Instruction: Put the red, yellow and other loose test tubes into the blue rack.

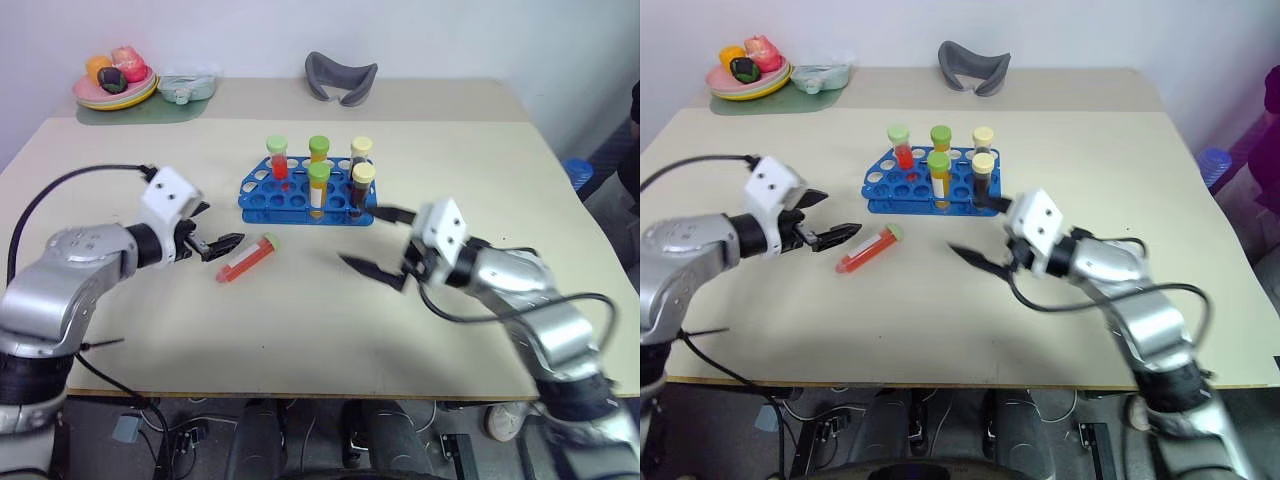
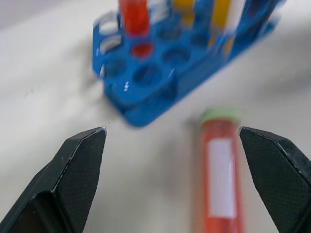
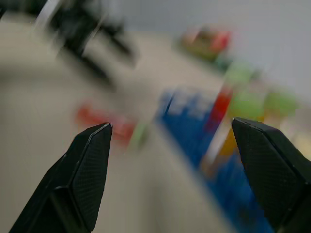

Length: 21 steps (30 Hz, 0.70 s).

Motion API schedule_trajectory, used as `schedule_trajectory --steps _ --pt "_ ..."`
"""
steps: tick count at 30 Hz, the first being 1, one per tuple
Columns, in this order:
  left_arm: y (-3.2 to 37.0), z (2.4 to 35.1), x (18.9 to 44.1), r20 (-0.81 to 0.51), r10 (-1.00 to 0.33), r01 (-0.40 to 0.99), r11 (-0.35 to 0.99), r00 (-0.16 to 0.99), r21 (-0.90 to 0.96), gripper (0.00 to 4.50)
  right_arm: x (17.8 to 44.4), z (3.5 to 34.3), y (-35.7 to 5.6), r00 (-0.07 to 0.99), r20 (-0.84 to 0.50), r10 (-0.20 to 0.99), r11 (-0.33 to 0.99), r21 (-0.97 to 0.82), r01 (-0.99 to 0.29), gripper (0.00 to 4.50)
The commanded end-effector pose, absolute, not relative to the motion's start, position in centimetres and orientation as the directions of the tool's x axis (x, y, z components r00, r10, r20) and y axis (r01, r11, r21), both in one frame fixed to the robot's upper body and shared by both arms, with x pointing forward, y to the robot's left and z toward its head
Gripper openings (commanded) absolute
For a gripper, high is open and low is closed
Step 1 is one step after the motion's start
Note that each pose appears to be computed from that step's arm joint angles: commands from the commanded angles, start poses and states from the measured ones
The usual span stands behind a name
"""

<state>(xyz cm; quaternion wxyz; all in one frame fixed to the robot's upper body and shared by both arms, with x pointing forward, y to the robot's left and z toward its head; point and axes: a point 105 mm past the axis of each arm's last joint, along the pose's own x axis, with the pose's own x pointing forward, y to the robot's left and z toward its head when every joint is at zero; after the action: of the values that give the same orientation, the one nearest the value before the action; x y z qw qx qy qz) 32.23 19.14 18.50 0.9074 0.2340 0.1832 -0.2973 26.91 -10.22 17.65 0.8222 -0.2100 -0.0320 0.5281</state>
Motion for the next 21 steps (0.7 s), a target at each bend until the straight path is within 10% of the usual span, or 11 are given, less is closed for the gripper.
schedule_trajectory --steps 1,21 --pt "18.8 17.1 31.9 -0.674 -0.337 0.662 0.687 0.657 0.302 4.5 24.9 18.3 -10.5 0.377 -0.197 0.905 0.278 -0.398 -0.874 3.98" --pt "15.8 15.3 34.3 -0.862 -0.229 0.688 0.704 0.453 0.175 4.5 23.6 16.9 -9.8 0.316 -0.261 0.912 0.211 -0.364 -0.907 3.98"
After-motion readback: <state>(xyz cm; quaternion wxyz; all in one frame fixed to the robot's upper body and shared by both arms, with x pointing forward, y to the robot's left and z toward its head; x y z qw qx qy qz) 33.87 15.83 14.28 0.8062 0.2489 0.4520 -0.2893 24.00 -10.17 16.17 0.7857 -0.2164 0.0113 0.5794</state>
